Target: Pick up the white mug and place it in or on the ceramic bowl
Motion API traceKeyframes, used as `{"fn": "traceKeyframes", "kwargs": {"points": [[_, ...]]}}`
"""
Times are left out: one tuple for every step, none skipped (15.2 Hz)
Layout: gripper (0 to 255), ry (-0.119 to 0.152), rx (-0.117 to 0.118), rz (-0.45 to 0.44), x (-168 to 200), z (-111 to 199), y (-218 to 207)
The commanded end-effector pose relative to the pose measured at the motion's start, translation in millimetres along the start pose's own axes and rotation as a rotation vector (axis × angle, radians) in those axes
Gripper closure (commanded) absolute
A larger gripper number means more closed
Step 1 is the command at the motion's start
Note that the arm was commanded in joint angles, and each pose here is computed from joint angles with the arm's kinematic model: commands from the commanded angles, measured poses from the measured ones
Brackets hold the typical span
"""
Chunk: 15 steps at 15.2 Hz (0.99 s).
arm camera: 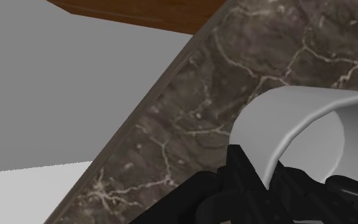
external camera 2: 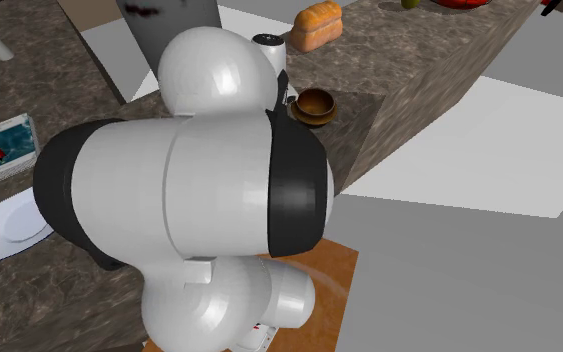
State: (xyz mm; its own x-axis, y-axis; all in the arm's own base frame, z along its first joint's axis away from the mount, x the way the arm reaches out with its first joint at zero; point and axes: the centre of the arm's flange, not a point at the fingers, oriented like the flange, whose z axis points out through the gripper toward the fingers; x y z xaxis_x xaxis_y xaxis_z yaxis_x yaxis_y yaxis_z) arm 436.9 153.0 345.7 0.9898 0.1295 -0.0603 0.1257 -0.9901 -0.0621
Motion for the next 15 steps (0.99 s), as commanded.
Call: {"fn": "traceKeyframes", "kwargs": {"points": [[255,0.000,0.000,0.000,-0.9,-9.1,-0.7],[255,0.000,0.000,0.000,-1.3,-14.4,-1.0],[255,0.000,0.000,0.000,-1.6,-19.7,-1.3],[255,0.000,0.000,0.000,-1.9,-24.9,-1.7],[255,0.000,0.000,0.000,-2.2,-30.2,-2.0],[255,0.000,0.000,0.000,-2.5,-35.4,-2.3],[255,0.000,0.000,0.000,-2.8,-40.7,-2.7],[255,0.000,0.000,0.000,-3.2,-46.0,-3.0],[255,0.000,0.000,0.000,-3.5,-51.2,-3.3],[255,0.000,0.000,0.000,-3.8,-56.5,-3.6],[255,0.000,0.000,0.000,-4.1,-61.7,-4.0],[255,0.000,0.000,0.000,-4.4,-67.0,-4.3],[255,0.000,0.000,0.000,-4.8,-72.3,-4.6],[255,0.000,0.000,0.000,-5.1,-77.5,-5.0],[255,0.000,0.000,0.000,-5.4,-82.8,-5.3]]}}
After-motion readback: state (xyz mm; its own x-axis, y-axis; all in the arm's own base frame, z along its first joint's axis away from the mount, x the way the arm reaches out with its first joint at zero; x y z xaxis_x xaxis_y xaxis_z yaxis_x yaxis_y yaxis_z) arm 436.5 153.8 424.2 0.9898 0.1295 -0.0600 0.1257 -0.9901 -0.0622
